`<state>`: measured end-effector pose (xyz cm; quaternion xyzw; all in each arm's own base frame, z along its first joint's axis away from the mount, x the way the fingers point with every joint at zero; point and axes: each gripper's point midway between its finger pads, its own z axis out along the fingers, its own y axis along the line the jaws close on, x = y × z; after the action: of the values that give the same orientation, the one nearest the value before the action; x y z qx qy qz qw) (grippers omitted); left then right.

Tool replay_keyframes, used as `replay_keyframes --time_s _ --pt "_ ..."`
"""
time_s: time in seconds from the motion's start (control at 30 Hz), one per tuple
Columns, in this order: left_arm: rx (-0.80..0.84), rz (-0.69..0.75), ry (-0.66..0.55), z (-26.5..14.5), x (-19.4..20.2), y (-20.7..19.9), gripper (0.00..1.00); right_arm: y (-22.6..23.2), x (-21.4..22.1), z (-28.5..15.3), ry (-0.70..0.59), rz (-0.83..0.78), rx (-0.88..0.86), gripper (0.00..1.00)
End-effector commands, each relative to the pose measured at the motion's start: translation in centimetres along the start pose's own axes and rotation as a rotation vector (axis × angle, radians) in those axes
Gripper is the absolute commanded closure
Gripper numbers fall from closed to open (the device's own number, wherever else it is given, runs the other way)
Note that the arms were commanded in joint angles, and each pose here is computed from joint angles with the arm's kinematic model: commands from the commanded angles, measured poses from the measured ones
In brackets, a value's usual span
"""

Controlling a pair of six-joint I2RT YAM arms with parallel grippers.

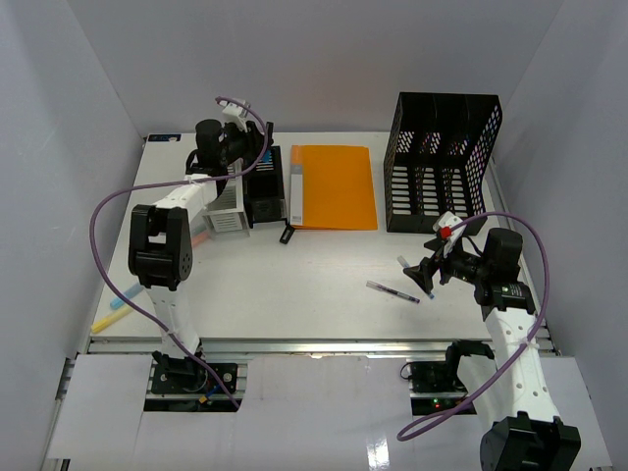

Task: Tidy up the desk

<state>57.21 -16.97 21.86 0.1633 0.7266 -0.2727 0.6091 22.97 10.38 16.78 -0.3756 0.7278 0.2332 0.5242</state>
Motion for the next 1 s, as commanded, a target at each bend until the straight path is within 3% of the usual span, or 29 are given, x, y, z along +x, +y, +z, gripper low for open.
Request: replay_keyframes --time_s 0.0,0.4,0.73,0.97 --pt "-0.016 0.089 -0.075 -0.3 -2.0 1.1 1.0 0.0 -0.6 -0.1 -0.016 -0.017 -0.011 0.08" --pt "-0.063 0.093 -0.025 -0.7 0.6 2.5 0.9 0.0 -0.6 -0.1 -0.014 -0.018 -0.006 0.08" --pt "-0.106 0.095 -0.03 -2.7 -0.2 2.0 0.46 -0.1 -0.6 -0.2 -0.016 -0.023 0.001 0.08" --pt "-0.101 0.104 -0.081 -5.1 -4.0 0.0 0.35 -0.1 -0.6 -0.2 -0.014 -0.023 0.002 0.08"
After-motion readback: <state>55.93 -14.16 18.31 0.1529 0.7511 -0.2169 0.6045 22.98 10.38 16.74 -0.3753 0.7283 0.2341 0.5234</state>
